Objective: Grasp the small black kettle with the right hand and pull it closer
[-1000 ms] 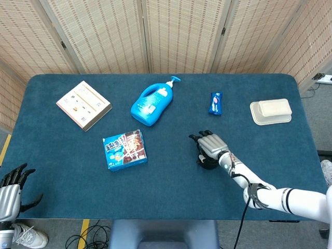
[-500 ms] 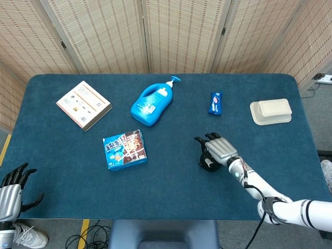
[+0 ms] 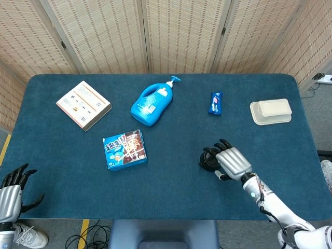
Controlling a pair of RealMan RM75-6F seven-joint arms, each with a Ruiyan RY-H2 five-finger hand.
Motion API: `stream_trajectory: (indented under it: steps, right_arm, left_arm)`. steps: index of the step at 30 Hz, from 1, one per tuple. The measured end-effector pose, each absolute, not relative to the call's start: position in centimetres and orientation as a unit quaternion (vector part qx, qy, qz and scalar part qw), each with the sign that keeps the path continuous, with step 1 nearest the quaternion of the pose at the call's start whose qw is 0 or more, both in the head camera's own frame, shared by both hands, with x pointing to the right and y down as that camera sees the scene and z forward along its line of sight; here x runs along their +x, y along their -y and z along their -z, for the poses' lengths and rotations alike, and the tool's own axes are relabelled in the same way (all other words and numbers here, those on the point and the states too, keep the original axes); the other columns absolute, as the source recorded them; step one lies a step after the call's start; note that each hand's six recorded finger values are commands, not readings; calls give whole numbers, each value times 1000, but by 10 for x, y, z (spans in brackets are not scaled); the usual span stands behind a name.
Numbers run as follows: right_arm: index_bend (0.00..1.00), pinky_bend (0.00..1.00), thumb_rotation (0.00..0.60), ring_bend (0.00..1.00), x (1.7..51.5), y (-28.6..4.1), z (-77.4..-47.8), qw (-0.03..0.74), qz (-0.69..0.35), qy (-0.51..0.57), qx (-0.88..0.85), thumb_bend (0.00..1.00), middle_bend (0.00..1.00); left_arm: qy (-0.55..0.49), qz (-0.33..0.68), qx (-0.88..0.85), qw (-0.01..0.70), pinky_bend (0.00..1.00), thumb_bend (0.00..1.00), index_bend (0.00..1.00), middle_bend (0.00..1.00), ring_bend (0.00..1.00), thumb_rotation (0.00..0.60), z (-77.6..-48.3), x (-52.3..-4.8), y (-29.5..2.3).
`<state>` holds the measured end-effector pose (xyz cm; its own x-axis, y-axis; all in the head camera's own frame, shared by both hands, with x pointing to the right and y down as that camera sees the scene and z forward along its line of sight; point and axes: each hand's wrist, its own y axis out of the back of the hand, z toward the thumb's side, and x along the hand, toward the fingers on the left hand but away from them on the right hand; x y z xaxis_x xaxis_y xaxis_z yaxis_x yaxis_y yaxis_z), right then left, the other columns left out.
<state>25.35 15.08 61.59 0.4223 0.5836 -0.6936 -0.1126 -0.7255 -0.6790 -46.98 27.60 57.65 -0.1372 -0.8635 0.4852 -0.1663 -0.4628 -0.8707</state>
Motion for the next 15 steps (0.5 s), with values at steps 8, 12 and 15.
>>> stream_trajectory:
  steps: [8,12,15]
  right_arm:
    - [327,0,600,246,262,-163,-618,354,-508,160,-769,157,353]
    - [369,0,600,308,265,-164,-621,357,-510,159,-766,153,393]
    - [410,0,600,352,265,-166,-623,362,-512,155,-763,153,427]
  left_arm:
    - [-435,618,-592,280,150,265,242,106,111,600,-577,-471,-278]
    - [-435,618,-593,278,150,265,242,106,111,600,-577,-471,-279]
    - [-435,618,-593,278,150,265,242,106,111,600,-578,-471,-280]
